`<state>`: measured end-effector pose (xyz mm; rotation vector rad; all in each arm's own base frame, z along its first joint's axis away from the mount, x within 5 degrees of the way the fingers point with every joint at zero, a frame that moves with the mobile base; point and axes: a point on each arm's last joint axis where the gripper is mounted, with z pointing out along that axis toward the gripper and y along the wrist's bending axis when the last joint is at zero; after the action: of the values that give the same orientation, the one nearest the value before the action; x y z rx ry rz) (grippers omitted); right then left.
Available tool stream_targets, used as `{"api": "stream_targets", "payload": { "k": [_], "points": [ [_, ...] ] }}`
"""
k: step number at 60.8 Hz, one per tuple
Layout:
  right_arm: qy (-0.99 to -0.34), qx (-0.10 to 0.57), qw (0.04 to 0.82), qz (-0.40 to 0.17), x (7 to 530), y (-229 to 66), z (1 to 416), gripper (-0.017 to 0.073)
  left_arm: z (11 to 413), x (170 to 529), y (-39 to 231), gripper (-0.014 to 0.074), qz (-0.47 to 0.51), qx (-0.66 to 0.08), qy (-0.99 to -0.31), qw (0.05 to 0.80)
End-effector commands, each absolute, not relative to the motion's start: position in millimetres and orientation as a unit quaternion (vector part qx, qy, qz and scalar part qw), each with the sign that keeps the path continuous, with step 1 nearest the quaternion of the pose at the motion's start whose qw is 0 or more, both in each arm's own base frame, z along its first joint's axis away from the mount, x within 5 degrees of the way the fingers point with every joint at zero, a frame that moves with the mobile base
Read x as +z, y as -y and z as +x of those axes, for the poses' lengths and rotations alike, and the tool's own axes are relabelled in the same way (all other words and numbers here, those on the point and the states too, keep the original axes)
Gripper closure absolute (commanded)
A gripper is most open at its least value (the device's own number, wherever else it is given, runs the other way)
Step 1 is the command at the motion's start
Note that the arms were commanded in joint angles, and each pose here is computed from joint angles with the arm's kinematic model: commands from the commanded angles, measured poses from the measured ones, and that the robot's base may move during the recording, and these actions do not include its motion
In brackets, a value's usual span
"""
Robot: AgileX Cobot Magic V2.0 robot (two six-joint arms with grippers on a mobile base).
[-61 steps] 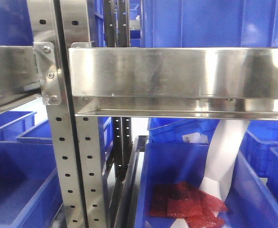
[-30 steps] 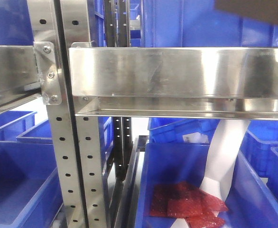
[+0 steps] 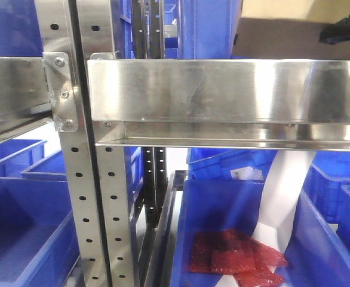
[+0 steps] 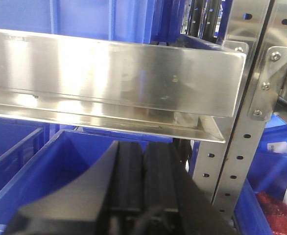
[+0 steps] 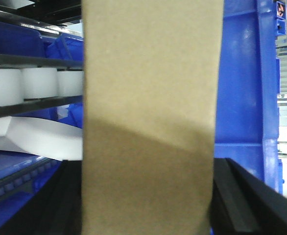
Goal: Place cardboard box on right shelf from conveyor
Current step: 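Lower the held box onto the upper roller shelf with the right gripper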
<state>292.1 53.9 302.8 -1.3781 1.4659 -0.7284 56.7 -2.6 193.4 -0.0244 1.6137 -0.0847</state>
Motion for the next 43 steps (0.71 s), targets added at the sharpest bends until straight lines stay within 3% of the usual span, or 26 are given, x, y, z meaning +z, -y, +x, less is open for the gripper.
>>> {"api": "stream_targets", "payload": {
  "k": [1, 35, 43],
  "points": [
    [-0.57, -0.321, 0.502, -0.566, 325.8, -55.1, 289.9, 0.0247, 55.9, 202.3, 2.1, 0.0713, -0.014, -0.04, -0.689, 0.724],
    [-0.576, -0.342, 0.483, -0.564, 324.4, -50.4, 290.4, 0.0242, 55.9, 202.3, 2.1, 0.0713, -0.014, -0.04, -0.689, 0.724],
    [-0.579, -0.341, 0.483, -0.561, 324.4, -50.0, 290.4, 0.0129, 55.9, 202.3, 2.1, 0.0713, -0.014, -0.04, -0.689, 0.724]
  ]
}}
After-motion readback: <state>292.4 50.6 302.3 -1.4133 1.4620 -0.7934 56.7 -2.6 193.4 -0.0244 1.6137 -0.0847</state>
